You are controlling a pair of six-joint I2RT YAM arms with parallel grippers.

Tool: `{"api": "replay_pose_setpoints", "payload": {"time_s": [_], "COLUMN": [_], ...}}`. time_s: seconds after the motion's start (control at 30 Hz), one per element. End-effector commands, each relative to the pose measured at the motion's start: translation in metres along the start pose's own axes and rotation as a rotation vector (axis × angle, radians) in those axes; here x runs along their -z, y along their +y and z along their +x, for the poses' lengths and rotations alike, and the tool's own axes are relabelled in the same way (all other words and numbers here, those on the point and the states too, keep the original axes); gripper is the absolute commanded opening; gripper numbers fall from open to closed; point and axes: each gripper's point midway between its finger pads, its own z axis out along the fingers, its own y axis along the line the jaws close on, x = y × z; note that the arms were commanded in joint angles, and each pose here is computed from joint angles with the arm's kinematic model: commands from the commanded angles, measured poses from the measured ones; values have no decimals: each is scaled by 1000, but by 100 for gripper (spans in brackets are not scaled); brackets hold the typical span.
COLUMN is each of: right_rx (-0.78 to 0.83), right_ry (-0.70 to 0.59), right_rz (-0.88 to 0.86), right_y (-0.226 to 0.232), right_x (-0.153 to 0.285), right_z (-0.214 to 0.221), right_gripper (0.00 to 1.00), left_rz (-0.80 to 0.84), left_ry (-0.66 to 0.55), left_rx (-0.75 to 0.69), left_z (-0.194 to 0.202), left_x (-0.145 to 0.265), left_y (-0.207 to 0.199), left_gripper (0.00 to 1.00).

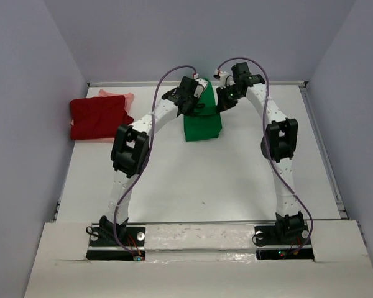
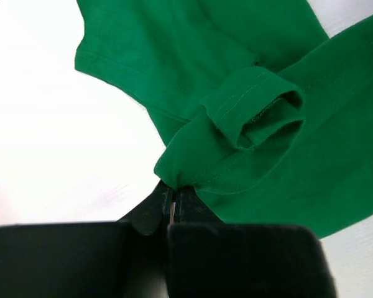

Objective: Fold and stack the t-shirts
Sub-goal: Fold the folded rectangular tshirt in 1/3 of the way

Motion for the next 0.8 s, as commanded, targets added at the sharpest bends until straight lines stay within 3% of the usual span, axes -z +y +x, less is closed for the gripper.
{"api": "replay_pose_setpoints", "payload": {"time_s": [0.0,0.77], "right_rx": [29,75], "right_ry": [-60,-126], "right_rz": [2,13], "right_y": [-8,-21], "right_x": [-4,-22], "right_z": [-14,-29], "right_gripper": [0,0], "left_rz": [-83,-178], "left_ry": [-28,-9], "left_rx": [7,-22], "left_z": [-14,-8], "left_x": [1,-19], "left_y": [19,31], "left_gripper": [0,0]}}
